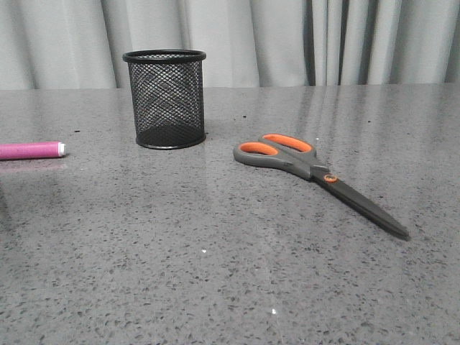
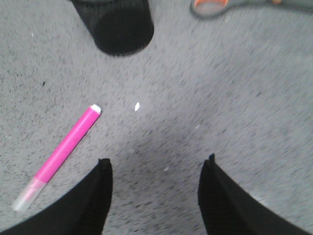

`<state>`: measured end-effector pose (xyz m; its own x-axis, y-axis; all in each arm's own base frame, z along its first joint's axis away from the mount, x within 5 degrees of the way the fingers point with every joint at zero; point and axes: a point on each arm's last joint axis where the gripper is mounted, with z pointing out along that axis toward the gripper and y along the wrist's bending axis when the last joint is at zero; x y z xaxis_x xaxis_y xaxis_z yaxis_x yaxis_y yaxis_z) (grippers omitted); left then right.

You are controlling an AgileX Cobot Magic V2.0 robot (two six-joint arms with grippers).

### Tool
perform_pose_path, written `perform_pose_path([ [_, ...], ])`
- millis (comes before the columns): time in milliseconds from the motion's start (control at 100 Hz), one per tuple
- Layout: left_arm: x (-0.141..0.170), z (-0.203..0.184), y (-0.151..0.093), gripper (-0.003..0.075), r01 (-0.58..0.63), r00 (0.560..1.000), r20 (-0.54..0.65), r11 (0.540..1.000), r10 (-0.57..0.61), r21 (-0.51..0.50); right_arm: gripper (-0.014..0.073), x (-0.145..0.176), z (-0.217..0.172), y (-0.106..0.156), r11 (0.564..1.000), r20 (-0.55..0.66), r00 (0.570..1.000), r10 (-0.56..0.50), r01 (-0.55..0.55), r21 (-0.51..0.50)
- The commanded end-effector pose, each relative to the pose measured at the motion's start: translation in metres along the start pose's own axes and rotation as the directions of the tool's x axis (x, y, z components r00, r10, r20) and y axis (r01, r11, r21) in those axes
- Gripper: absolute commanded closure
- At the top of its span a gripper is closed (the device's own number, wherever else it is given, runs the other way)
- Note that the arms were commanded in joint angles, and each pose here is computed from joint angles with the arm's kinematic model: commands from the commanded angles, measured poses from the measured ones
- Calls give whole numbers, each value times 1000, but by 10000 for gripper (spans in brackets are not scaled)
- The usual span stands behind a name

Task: Put pen and scissors into bin
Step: 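Lower the left gripper and grasp the pink marker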

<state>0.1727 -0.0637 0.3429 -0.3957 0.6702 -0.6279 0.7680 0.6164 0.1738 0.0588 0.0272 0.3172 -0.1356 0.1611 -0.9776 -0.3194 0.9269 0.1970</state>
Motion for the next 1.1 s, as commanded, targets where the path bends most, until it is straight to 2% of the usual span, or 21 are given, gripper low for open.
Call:
perform_pose_path([
  [0, -14, 5, 11, 370, -77, 997, -31, 996, 76, -39, 255, -15, 0, 0, 1000, 69, 998, -12, 11, 14],
  [170, -16, 36, 29, 433, -192, 962, -206, 981, 182, -32, 255, -14, 0, 0, 1000, 67, 998, -14, 13, 15],
  [290, -23, 49, 37, 434, -267, 933, -239, 963, 270, 45, 255, -14, 0, 0, 1000, 66, 998, -23, 22, 19],
  [430, -35, 59, 47, 434, -407, 876, -227, 905, 426, 126, 255, -13, 0, 0, 999, 54, 998, -33, 32, 19],
  [580, -45, 69, 56, 434, -552, 782, -207, 808, 588, 207, 255, -12, 0, 0, 999, 47, 998, -43, 42, 22],
  [1090, -46, 107, 88, 434, -447, 823, -233, 844, 517, 296, 255, -12, 0, -1, 999, 41, 998, -50, 49, 23],
])
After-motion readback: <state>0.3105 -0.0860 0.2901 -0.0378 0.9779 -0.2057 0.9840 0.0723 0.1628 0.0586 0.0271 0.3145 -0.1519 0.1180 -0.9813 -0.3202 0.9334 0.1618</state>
